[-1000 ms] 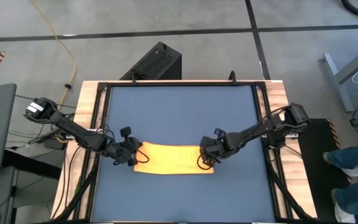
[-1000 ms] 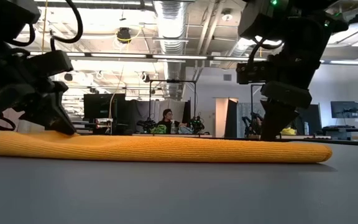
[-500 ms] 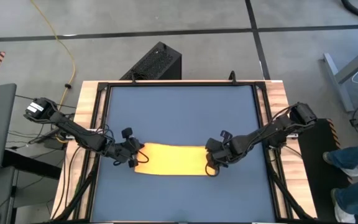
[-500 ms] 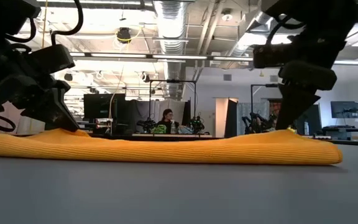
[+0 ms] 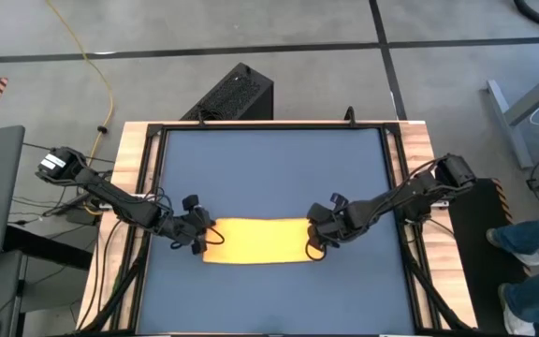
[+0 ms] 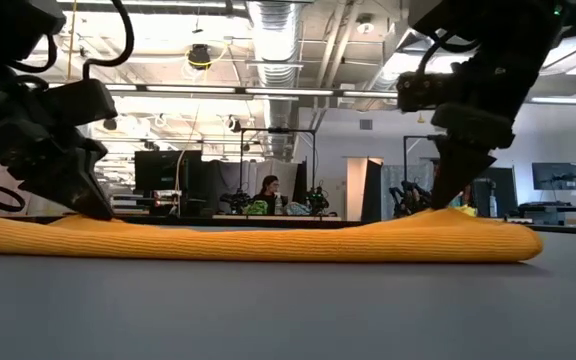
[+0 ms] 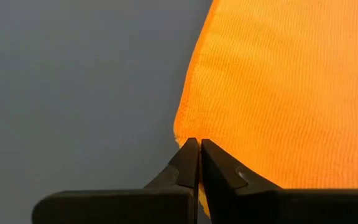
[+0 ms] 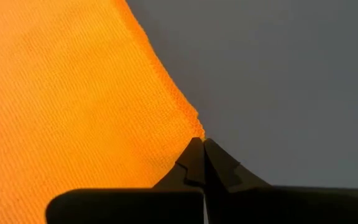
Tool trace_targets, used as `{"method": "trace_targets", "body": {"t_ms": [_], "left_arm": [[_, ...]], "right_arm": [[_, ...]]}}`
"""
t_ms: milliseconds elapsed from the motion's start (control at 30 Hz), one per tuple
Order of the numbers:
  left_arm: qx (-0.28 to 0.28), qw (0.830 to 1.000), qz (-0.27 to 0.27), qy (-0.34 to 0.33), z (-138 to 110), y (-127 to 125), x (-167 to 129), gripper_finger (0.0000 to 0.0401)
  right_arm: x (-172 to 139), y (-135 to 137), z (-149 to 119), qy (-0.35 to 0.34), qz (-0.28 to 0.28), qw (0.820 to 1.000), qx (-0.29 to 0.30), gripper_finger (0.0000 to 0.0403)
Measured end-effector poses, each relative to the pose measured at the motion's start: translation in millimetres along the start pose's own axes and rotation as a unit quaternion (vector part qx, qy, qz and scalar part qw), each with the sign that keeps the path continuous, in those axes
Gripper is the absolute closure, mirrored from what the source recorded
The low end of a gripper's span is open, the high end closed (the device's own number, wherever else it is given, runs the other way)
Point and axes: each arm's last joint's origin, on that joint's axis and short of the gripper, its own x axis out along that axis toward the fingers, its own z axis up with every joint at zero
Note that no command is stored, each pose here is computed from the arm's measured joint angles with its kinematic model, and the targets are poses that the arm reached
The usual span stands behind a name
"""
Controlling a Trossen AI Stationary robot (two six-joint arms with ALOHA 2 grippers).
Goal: Roll towel into tight, uniform cylinder
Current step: Roll the orange towel
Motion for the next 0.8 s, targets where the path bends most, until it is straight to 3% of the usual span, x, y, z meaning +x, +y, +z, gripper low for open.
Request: {"method": "trace_targets", "body": {"t_ms": [300, 467, 800], "left_arm": [[-0.019, 0.999, -0.025, 0.01, -1.6, -3.6, -1.4, 0.0401], [-0.021, 0.999, -0.025, 0.023, -4.0, -2.8, -1.5, 0.0399], [0.005, 0.998, -0.007, 0.055, -2.2, -1.8, -4.1, 0.0344]], "right_arm": [[0.6, -0.7, 1.2, -0.001, 0.0, 1.0, -0.005, 0.0388], [0.6, -0.9, 1.1, -0.001, -0.001, 1.0, -0.006, 0.0365], [0.4, -6.4, -4.4, 0.027, -0.026, 0.999, -0.038, 0.032]]}}
